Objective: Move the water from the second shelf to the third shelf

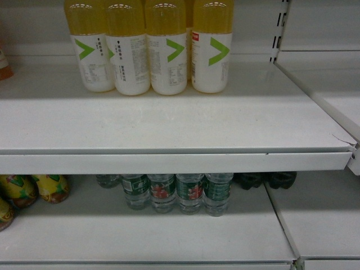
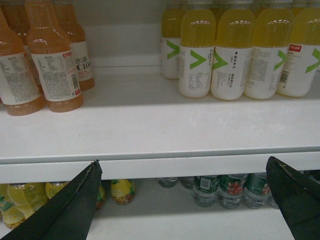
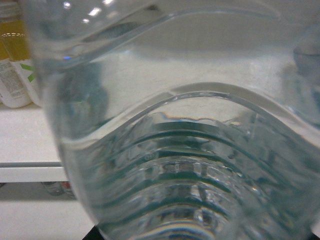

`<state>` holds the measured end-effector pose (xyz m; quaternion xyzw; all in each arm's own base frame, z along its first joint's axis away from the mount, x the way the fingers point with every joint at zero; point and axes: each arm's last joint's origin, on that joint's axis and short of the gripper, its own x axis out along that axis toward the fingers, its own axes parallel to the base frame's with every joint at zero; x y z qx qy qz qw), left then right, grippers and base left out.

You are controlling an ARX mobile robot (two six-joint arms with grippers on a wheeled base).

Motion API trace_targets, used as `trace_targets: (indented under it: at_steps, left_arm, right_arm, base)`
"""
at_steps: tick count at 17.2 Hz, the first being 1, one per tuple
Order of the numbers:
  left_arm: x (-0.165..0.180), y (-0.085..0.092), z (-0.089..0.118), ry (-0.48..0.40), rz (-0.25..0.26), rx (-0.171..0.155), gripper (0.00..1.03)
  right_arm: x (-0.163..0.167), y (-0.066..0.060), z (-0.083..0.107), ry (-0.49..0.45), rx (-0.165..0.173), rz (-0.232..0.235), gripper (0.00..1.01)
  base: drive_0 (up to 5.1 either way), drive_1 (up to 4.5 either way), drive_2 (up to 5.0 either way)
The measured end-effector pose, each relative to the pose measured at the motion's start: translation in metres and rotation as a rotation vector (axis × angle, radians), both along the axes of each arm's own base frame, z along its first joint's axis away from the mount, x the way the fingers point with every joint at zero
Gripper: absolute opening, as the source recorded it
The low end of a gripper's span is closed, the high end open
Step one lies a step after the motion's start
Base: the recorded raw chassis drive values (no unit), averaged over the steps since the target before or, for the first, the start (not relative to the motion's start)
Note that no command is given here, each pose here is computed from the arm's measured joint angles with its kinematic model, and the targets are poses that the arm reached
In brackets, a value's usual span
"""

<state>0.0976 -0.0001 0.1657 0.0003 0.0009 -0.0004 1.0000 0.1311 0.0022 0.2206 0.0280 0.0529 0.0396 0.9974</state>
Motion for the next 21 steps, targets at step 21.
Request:
trace_targets:
  at_steps: [21]
  left_arm:
    - [0.0000, 0.0000, 0.0000, 0.000, 0.000, 0.000, 0.98]
  right_arm:
    - [0.0000, -0.0008, -0.0005, 0.004, 0.000, -0.009, 0.40]
  base:
    - [-4.1, 2.11, 2.1]
